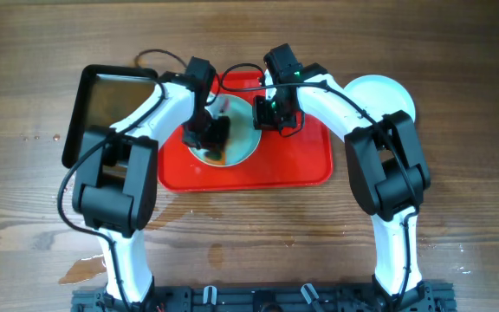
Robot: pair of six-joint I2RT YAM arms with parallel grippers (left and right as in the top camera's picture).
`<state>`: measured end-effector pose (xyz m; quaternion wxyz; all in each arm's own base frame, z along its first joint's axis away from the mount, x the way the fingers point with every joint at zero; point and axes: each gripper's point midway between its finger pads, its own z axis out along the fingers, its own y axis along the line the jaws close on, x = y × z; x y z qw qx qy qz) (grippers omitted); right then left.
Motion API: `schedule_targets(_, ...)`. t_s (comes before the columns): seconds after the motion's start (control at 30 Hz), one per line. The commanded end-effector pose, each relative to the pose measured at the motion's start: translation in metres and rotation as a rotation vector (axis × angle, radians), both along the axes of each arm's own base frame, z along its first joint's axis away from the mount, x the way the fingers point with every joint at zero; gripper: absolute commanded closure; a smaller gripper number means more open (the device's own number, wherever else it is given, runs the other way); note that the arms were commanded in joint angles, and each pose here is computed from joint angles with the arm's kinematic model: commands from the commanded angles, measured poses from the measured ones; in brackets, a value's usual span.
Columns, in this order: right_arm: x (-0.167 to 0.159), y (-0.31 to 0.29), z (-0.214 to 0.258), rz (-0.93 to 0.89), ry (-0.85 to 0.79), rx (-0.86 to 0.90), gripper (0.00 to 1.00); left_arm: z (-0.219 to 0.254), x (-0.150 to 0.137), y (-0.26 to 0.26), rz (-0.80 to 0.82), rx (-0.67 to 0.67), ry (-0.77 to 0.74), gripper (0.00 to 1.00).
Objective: Clean dirty plates on tray and stack at the side
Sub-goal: 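Scrub the plate on the red tray with the sponge in left gripper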
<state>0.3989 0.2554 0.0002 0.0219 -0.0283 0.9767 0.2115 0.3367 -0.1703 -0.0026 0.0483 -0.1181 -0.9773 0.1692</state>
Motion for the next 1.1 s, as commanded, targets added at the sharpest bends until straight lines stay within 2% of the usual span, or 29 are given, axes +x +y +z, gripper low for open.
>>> schedule_targets(0.0,-0.01,-0.007,-0.026,-0.003,0.066,0.006,0.96,-0.055,-0.057,-0.011,-0.118,-0.054,0.194,0.96)
schedule_targets(0.2,-0.013,-0.007,-0.037,0.026,0.141,0.139,0.96,-0.073,-0.022,0.036,0.253,0.256,0.125,0.96)
schedule_targets(0.33,-0.013,-0.007,-0.037,0.03,0.139,0.139,0.96,-0.072,-0.011,0.093,0.744,0.634,0.019,0.96)
schedule_targets(0.4,-0.013,-0.007,-0.037,0.029,0.138,0.139,0.96,-0.067,-0.005,0.107,0.882,0.722,-0.068,0.96)
schedule_targets(0.6,-0.013,-0.007,-0.037,0.029,0.138,0.138,0.95,-0.051,0.04,0.122,0.937,0.799,-0.391,0.96)
schedule_targets(0.7,-0.013,-0.007,-0.037,0.03,0.138,0.138,0.96,-0.051,0.053,0.118,0.963,0.758,-0.432,0.96)
schedule_targets(0.77,-0.013,-0.007,-0.037,0.03,0.138,0.138,0.96,-0.056,0.057,0.105,0.887,0.698,-0.403,0.96)
schedule_targets(0.87,-0.013,-0.007,-0.037,0.03,0.137,0.138,0.96,-0.072,0.058,0.057,0.538,0.477,-0.291,0.96)
schedule_targets(0.9,-0.013,-0.007,-0.037,0.029,0.136,0.138,0.96,-0.076,0.05,0.031,0.353,0.348,-0.231,0.96)
schedule_targets(0.97,-0.013,-0.007,-0.038,0.03,0.136,0.138,0.96,-0.076,0.03,0.001,0.149,0.178,-0.145,0.96)
schedule_targets(1.07,-0.013,-0.007,-0.037,0.03,0.135,0.139,0.96,-0.068,-0.008,-0.024,-0.028,-0.006,-0.009,0.96)
